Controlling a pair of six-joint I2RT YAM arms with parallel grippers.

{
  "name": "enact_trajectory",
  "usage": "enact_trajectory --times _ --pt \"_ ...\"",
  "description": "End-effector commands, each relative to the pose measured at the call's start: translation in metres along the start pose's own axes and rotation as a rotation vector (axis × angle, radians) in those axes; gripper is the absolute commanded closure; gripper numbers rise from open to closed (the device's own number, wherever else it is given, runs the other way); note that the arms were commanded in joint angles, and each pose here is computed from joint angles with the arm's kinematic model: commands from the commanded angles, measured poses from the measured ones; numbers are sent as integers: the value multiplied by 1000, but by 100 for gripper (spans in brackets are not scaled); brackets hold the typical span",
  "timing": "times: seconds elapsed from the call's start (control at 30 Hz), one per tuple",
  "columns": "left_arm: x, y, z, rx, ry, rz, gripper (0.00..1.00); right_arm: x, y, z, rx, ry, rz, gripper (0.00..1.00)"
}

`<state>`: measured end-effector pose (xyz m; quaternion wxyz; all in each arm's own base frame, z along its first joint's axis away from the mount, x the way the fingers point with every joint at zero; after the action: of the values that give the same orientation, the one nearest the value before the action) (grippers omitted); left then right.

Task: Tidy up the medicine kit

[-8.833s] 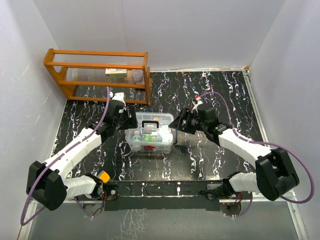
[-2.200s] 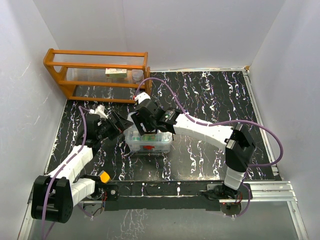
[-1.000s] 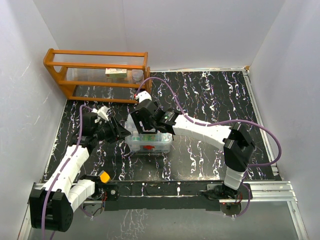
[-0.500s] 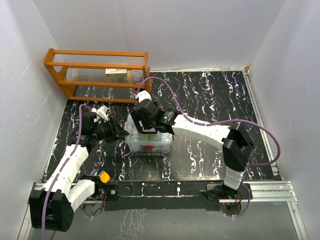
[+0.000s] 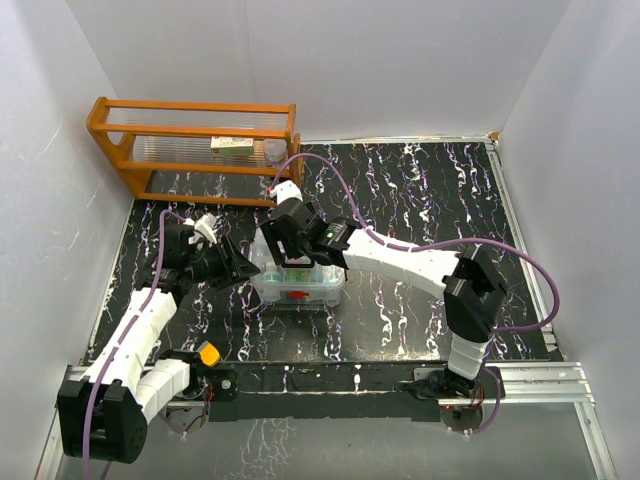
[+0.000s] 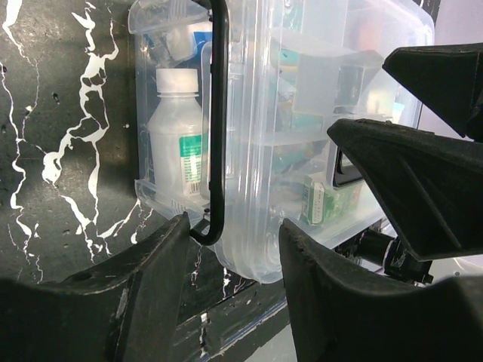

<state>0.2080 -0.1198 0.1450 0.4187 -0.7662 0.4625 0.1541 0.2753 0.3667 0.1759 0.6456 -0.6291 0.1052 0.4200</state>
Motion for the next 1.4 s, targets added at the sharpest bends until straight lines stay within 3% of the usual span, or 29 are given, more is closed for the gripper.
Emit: enact_trajectory --times 0.0,0.17,0.3,0.47,0.6,0.73,0.87,0.97,1.37 --pt "-8 15 3 -10 -47 92 56 18 71 -18 -25 69 264 28" --pt "-11 12 -4 -4 -19 75 71 18 70 -19 -22 71 261 28" --pt "-10 12 -5 -7 -7 80 72 18 69 -18 -21 67 258 29" --pt "-20 -2 -7 36 -60 42 53 8 49 -15 5 53 198 29" --pt "-36 -32 -11 101 -140 -50 35 -14 5 -9 56 32 42 28" --pt "-64 -69 -27 224 -180 -212 26 -50 -48 -15 117 24 -160 27" --pt "-107 -95 -45 319 -225 -443 3 -101 -81 -48 143 133 -349 25" --pt "-133 -99 -53 382 -244 -559 1 -140 -81 -82 181 225 -442 21" --pt "-181 -98 -64 525 -292 -766 1 -267 -42 -183 313 383 -718 12"
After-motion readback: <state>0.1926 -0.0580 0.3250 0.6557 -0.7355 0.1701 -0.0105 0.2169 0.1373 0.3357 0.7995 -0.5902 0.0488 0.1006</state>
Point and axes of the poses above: each gripper's point midway between its finger pads, its own x axis out along the fingers, its own z axis along the line the jaws close on, y = z × x, the point moved 3 cm from there along -x, back along the fingers, and after that the axes turned 11 degrees about x, right-handed, at the moved point
